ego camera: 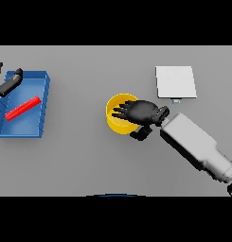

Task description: Pick up the red beaker and tilt it to pour out 1 green nut into yellow bowl. Pick up the yellow bowl and place it on the metallic measuring scale.

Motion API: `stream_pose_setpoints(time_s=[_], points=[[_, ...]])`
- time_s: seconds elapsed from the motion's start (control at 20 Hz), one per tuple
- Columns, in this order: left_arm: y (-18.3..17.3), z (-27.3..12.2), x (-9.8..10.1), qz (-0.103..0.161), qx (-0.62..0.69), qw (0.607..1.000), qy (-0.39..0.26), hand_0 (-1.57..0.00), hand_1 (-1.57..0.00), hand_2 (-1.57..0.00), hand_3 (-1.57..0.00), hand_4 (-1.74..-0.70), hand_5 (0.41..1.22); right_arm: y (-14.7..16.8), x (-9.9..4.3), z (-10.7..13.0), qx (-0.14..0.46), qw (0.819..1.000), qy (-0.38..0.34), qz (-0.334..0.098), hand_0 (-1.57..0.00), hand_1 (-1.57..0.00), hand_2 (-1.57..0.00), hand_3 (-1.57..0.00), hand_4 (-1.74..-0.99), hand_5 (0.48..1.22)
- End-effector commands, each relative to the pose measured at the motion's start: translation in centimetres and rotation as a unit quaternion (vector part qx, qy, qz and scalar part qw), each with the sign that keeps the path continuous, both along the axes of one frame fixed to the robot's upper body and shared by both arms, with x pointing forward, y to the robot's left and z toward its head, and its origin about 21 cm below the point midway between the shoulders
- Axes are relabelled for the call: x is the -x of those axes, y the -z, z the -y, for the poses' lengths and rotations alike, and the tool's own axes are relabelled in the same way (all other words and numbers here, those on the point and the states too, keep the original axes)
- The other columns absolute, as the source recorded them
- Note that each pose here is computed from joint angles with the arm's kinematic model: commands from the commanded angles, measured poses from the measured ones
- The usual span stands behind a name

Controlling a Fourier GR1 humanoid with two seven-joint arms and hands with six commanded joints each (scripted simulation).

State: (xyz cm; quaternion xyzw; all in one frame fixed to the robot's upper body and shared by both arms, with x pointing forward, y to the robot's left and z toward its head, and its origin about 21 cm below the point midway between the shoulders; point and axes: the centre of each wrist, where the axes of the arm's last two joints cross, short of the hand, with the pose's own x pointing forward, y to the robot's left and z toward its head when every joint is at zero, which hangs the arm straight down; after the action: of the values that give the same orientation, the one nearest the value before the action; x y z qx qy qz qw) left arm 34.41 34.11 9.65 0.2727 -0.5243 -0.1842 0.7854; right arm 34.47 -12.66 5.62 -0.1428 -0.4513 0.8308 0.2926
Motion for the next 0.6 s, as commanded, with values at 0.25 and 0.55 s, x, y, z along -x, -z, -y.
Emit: stream_pose_setpoints(time_s=[0.25, 0.55], points=[[0.02, -0.39, 0.02, 0.002, 0.001, 1.0, 0.003, 0.0, 0.0, 0.0, 0.0, -0.71, 0.689, 0.78, 0.09, -0.97, 0.007, 0.999, 0.028, -0.025, -0.11, -0.1, -0.09, -0.1, -1.36, 0.842], [-0.34, -0.54, 0.09, 0.005, 0.004, 1.0, 0.002, 0.0, 0.0, 0.0, 0.0, -0.72, 0.696, 0.78, -0.15, -0.46, 0.001, 1.0, 0.007, -0.024, -1.15, -1.12, -1.01, -0.72, -1.586, 1.107]])
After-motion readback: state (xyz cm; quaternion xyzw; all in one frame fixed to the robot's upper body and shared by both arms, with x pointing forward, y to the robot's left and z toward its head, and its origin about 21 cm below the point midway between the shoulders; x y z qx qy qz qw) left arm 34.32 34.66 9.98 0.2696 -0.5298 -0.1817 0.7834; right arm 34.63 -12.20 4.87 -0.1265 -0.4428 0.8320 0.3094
